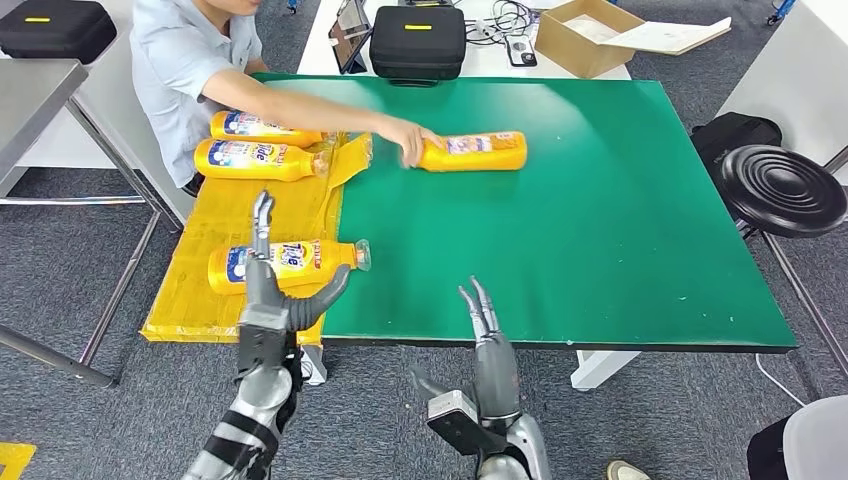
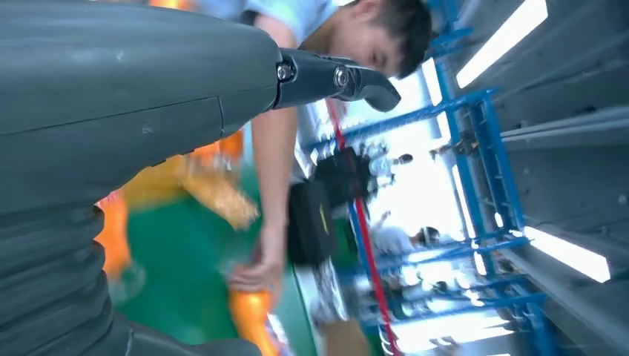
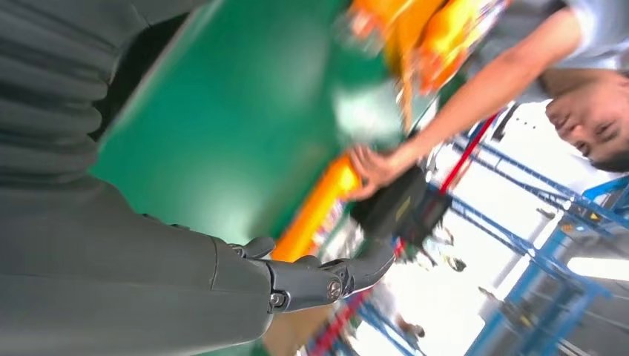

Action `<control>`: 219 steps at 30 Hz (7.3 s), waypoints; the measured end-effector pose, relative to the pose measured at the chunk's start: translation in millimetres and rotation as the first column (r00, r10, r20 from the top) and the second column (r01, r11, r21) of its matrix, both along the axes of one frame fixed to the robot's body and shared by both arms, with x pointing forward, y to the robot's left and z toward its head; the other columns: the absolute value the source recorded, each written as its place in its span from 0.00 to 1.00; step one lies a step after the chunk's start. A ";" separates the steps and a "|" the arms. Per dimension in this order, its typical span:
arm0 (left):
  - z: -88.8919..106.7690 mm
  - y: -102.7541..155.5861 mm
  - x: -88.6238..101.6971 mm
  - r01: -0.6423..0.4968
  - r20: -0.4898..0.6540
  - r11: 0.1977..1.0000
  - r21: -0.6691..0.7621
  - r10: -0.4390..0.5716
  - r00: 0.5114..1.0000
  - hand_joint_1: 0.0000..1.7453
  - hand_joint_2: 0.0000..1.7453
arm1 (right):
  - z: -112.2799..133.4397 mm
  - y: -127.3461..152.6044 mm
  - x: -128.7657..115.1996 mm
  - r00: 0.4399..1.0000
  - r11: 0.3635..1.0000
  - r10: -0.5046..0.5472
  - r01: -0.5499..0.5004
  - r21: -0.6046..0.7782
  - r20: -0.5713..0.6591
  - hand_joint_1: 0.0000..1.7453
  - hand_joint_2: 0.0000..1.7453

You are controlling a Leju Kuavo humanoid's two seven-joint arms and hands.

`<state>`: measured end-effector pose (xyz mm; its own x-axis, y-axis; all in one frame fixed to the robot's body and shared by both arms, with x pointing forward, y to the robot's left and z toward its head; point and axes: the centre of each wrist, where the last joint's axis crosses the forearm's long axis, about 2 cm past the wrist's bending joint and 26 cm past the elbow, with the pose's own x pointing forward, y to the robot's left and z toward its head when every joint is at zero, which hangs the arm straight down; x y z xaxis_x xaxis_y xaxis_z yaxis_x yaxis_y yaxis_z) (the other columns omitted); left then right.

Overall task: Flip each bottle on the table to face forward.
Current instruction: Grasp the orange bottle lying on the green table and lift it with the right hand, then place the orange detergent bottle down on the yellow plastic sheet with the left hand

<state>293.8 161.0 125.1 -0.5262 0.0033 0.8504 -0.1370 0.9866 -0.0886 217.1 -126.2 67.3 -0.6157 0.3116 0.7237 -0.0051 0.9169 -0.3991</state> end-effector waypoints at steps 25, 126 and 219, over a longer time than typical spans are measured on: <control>14.6 -8.0 -46.1 0.300 0.098 0.933 -0.199 -0.285 0.953 0.00 1.00 | -4.8 -131.6 117.3 0.950 0.750 -0.312 0.262 -0.607 0.025 0.00 1.00; -17.3 -19.9 -26.2 0.579 -0.094 0.734 -0.355 -0.645 0.759 0.00 1.00 | 29.6 -18.4 74.0 0.978 0.965 0.193 -0.174 0.197 -0.080 0.98 1.00; -32.7 114.0 99.8 -0.044 -0.260 0.465 0.884 0.567 0.781 1.00 1.00 | 33.5 92.3 -9.1 0.821 0.816 0.570 -0.563 0.129 -0.021 0.00 0.00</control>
<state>393.5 275.0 92.4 0.1181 -0.8747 0.4700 -0.2056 0.4415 0.8734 208.0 -33.9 100.8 -0.6153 -0.1646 0.7709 -0.5570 0.7828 -0.2775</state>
